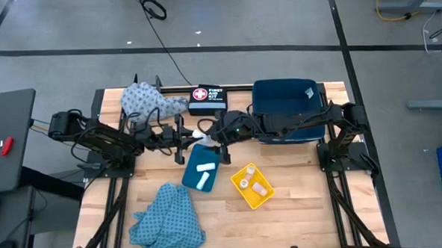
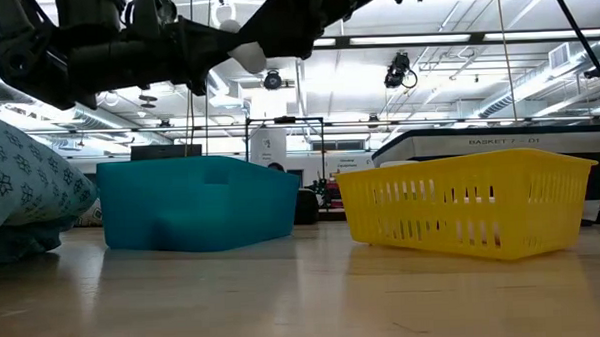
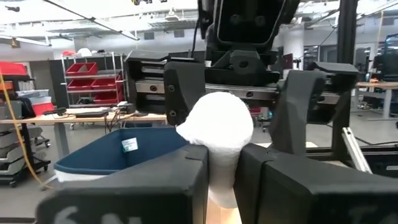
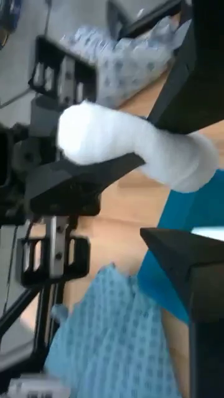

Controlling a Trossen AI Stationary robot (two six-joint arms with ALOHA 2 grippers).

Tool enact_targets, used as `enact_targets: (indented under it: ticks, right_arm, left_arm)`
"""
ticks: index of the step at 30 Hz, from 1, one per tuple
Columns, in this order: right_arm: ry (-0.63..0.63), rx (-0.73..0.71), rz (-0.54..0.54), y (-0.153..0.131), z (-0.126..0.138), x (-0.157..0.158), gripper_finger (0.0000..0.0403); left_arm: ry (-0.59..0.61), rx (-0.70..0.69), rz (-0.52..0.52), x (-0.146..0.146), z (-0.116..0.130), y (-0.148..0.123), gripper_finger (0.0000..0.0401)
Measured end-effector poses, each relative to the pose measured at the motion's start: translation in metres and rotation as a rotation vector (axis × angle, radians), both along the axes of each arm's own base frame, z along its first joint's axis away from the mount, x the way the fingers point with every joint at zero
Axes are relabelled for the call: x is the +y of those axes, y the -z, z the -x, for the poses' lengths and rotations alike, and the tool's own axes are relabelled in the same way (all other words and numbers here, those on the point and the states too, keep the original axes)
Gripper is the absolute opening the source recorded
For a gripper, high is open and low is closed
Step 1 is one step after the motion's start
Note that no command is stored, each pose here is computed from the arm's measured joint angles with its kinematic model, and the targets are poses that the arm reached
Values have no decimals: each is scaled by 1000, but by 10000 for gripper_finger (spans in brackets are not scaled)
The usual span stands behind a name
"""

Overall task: Pick & place medical supplies in basket/bin
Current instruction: Put the rolled gauze into the blue bin

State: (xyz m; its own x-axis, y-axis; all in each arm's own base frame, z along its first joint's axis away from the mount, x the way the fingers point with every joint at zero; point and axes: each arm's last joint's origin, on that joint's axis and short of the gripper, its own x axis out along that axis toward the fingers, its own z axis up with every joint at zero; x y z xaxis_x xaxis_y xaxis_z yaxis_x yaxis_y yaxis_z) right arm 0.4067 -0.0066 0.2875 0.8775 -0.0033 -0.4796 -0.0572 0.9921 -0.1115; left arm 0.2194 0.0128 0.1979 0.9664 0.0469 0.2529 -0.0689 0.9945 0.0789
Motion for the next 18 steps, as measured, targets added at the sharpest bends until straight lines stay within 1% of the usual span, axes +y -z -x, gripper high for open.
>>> enact_targets:
  ticks: [2,4,7,10,14,16,18]
  right_arm:
    - [73,38,30,3,2,-2,254]
    - [101,70,49,5,4,-5,257]
    - [94,81,46,5,5,-7,257]
    - [33,42,42,0,5,-4,258]
    - [-65,-79,37,-20,8,3,258]
    - [-139,-178,3,-29,12,5,258]
    - [-209,-318,-56,-31,16,10,258]
  left_arm:
    - [13,16,-2,0,0,1,42]
    - [25,40,-2,-1,-1,4,42]
    - [33,76,7,-1,-2,7,42]
    - [42,97,6,-2,-2,9,42]
    - [41,109,8,-2,-1,11,42]
    - [42,111,10,-2,-1,12,42]
    - [42,114,9,-2,0,13,42]
